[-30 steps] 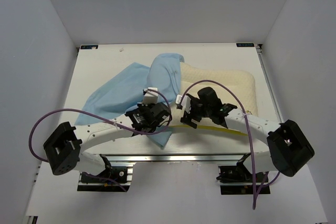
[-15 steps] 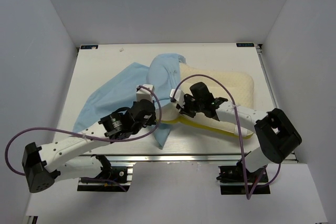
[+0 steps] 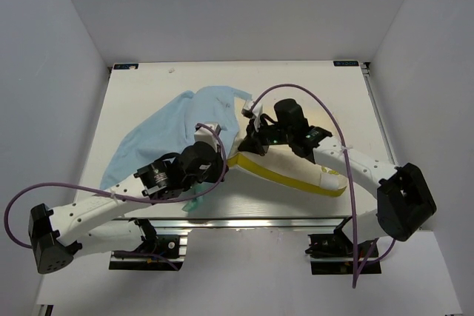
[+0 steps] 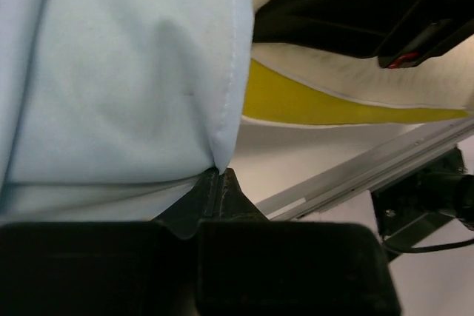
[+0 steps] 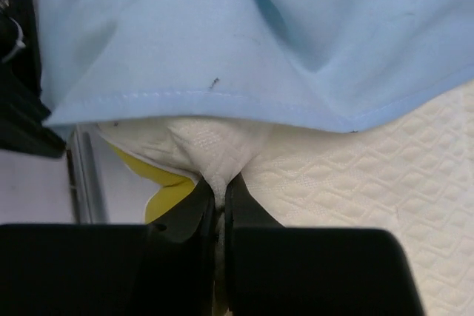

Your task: Put the pillow into the pillowcase

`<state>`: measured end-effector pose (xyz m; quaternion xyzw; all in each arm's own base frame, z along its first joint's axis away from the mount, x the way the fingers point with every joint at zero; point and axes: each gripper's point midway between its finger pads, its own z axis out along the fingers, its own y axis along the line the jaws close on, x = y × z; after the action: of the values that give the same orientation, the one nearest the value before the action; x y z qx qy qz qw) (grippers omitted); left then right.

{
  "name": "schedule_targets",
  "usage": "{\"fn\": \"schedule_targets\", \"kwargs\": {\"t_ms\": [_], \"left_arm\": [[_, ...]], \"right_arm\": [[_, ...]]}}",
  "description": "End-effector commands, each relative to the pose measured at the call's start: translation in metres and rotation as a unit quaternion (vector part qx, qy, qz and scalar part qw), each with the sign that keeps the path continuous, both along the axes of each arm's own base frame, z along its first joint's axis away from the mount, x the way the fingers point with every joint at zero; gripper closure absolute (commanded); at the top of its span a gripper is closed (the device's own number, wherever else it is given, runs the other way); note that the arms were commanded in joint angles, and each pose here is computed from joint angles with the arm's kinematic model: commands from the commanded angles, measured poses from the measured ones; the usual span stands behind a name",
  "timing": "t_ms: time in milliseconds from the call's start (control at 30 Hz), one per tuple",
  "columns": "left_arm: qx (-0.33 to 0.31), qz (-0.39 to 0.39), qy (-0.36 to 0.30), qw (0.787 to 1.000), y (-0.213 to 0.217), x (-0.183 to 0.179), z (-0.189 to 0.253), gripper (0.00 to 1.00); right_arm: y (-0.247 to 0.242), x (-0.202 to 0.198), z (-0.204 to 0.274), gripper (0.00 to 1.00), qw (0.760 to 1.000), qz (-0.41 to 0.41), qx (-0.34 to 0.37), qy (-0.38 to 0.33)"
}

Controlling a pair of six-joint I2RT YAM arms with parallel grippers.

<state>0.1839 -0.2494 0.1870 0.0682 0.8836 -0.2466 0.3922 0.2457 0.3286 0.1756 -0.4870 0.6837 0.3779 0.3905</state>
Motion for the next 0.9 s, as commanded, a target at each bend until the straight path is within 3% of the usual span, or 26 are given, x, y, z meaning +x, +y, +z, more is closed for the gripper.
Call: {"fn": "schedule_targets", "kwargs": {"t_ms": [0, 333, 400, 500, 667, 867], "left_arm": [[-0.059, -0.032, -0.006, 0.998, -0.028, -0.005, 0.039, 1.0], [-0.117, -0.051, -0.015, 0.992, -0.059, -0.006, 0.09, 1.0], [-0.131, -0.044, -0.017, 0.99, -0.058, -0.006, 0.1, 1.0], [-0.144, -0.044, -0.024, 0.988, -0.064, -0.003, 0.109, 1.0], [-0.15, -0.077, -0.007, 0.986, -0.101, 0.001, 0.101, 1.0], [-0.165, -0.109, -0.005, 0.98, -0.139, 0.001, 0.107, 1.0]], "right_arm": [[0.02, 0.001, 0.085, 1.0, 0.992, 0.001, 0.123, -0.039], [0.018, 0.064, 0.088, 1.0, 0.978, -0.142, 0.155, 0.007], [0.003, 0.082, 0.099, 1.0, 0.968, -0.167, 0.188, 0.027], [-0.014, 0.098, 0.129, 1.0, 0.957, -0.19, 0.22, 0.001], [-0.021, 0.097, 0.162, 1.0, 0.956, -0.16, 0.245, 0.007], [0.012, 0.055, 0.131, 1.0, 0.971, -0.086, 0.217, 0.046]]}}
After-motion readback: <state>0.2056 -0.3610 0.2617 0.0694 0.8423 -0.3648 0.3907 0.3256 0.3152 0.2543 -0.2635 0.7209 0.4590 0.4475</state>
